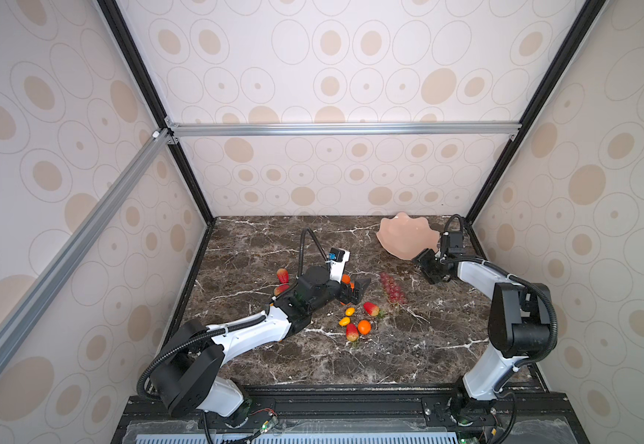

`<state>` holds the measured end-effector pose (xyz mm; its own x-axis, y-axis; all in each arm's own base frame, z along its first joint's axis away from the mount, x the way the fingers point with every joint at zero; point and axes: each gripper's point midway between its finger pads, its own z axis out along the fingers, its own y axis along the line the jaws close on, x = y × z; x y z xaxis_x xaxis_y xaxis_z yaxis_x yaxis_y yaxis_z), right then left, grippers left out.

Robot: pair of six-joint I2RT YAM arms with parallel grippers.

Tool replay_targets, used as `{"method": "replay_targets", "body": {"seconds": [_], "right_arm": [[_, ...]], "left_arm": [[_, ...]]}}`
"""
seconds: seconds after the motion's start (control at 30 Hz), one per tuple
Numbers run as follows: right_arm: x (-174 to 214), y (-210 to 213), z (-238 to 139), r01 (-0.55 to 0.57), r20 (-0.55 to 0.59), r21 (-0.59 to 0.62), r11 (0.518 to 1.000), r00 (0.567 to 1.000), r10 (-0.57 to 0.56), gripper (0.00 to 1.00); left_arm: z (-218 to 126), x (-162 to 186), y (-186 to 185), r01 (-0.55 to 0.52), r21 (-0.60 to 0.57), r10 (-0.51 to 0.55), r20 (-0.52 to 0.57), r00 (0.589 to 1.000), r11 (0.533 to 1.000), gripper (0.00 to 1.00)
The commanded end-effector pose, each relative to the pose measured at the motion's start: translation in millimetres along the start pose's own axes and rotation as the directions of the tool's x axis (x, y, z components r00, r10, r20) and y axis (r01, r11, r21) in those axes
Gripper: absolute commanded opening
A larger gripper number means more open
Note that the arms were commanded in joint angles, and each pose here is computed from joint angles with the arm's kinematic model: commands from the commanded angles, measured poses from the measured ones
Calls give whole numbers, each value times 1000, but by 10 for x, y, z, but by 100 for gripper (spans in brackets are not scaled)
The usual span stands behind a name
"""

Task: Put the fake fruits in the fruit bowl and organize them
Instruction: 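Grasp the pink bowl rim with the right gripper while the left moves over fruits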

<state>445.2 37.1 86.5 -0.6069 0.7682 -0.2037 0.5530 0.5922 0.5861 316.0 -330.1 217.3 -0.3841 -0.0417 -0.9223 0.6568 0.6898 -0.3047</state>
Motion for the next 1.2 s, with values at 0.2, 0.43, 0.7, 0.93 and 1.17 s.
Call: {"method": "replay_targets", "body": {"seconds": [0.2, 0.43, 0.7, 0.93, 1.17], "right_arm": [[-229, 164, 139, -56, 20, -11, 998, 998, 57, 57], [-219, 67, 247, -83, 7, 33, 996, 997, 83, 51], [-224, 80, 318, -103, -8, 35, 994, 995, 103, 43], [-236, 92, 337, -110, -8, 31, 993, 994, 110, 32], [-266, 147, 282, -117, 8, 12, 993, 993, 117, 23]], "left_arm": [[-86, -222, -121, -12, 20, 10, 78, 997, 1000, 98], [-114, -174, -87, -13, 5, 12, 76, 997, 1000, 98], [-129, -182, -101, -3, 12, 2, 76, 997, 1000, 98], [-204, -183, -36, 16, -20, -14, 95, 995, 1000, 98], [-293, -186, 16, 19, -46, -14, 109, 994, 999, 98]]}}
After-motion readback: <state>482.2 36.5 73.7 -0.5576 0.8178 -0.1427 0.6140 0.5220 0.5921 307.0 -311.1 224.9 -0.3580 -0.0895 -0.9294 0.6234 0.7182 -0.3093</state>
